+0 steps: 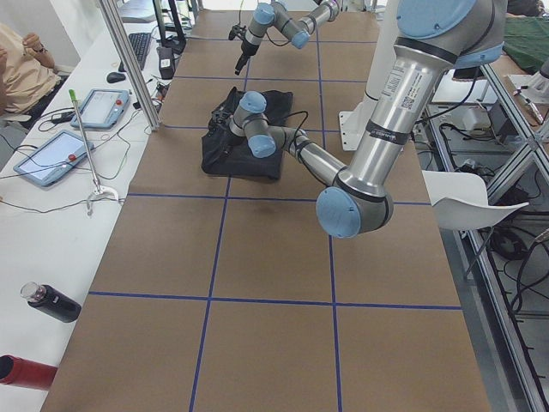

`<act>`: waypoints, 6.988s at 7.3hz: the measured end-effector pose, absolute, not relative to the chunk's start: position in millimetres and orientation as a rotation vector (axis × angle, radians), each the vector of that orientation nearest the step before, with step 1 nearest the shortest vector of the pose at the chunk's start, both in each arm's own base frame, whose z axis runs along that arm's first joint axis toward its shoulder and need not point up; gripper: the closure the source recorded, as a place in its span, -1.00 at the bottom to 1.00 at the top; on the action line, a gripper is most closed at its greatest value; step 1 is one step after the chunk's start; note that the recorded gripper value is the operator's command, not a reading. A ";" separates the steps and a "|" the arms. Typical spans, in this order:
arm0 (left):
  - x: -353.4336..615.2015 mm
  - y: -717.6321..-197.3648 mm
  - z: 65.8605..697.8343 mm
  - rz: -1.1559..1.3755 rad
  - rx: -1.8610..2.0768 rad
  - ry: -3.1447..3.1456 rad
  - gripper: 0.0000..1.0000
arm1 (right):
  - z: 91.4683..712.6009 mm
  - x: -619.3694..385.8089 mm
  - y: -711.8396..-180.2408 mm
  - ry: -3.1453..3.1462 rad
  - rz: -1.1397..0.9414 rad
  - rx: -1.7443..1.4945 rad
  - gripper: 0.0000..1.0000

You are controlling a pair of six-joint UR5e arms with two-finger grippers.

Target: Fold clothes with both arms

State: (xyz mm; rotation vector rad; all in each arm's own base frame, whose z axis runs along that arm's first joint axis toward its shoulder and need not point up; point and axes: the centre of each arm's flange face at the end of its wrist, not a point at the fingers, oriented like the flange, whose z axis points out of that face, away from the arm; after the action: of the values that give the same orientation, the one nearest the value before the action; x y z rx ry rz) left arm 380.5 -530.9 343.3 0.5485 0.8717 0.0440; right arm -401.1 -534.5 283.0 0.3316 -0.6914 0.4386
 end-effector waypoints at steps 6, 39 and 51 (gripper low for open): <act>433.4 -391.0 412.5 0.039 0.416 1.051 -0.63 | 280.1 -403.0 -527.8 -0.715 0.429 0.343 -1.00; 238.6 -705.4 474.4 0.146 0.762 0.702 -1.00 | 220.9 -655.5 -502.3 -0.853 0.525 0.333 -0.22; 240.3 -705.3 473.2 0.126 0.753 0.713 -1.00 | 232.2 -614.8 -357.4 -0.906 0.447 0.349 1.00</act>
State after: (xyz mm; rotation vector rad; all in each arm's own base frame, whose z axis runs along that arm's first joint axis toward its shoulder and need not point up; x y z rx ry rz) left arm 240.3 -705.3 473.2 0.7533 0.7131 0.1258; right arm -614.8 -357.4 232.2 0.3494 -0.9063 0.4467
